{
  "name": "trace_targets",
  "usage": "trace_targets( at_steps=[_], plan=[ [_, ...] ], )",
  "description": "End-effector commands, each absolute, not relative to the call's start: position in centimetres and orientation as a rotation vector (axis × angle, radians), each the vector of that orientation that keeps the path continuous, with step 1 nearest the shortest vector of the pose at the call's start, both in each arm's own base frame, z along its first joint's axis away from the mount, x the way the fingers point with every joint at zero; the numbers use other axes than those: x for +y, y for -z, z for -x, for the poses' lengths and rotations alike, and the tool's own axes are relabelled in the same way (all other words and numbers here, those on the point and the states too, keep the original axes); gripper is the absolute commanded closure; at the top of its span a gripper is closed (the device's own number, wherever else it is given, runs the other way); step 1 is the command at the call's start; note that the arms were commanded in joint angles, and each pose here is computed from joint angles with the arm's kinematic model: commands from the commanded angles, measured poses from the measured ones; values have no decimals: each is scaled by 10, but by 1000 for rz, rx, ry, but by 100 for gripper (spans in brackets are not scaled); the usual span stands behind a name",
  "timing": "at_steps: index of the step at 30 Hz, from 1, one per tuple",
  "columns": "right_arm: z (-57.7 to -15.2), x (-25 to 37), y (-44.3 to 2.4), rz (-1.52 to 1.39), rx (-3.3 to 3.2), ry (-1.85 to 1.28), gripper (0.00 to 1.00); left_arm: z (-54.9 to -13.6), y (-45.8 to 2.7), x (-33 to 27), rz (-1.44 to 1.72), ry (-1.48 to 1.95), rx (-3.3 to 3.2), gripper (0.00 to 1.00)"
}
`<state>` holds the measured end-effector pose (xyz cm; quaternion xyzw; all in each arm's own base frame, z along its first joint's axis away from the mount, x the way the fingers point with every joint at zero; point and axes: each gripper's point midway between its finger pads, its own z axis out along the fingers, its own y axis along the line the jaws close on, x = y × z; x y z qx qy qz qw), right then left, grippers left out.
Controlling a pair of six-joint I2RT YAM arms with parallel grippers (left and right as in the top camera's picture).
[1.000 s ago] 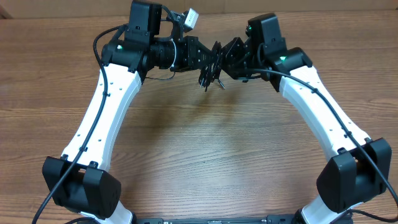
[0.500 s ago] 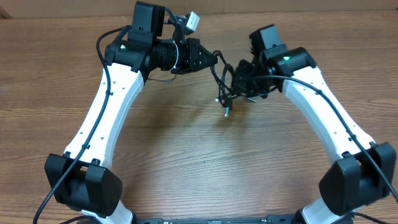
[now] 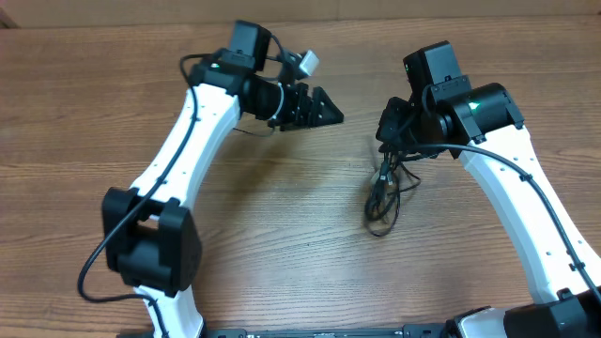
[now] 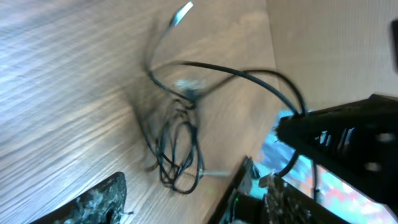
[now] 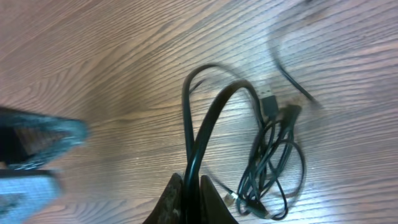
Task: Untangle cables
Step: 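Pull the grippers apart to stretch the cables between them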
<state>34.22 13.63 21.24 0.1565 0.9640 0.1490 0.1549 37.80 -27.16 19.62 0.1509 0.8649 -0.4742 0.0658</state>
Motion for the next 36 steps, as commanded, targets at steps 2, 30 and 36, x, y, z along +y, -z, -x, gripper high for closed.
trace_targets(
  at_steps=[2, 30, 36],
  plan=[
    [-341, 146, -219, -381, 2758, -516, 96, -372, -187, -286, -569, 1526, 2569, 25],
    [-264, 191, -496, 188, 2077, -1156, 96, -395, -282, -281, -1028, 1905, 1682, 24],
    [-265, 192, -494, 173, 2088, -1163, 96, -407, -308, -270, -1002, 1810, 1677, 30]
  ],
)
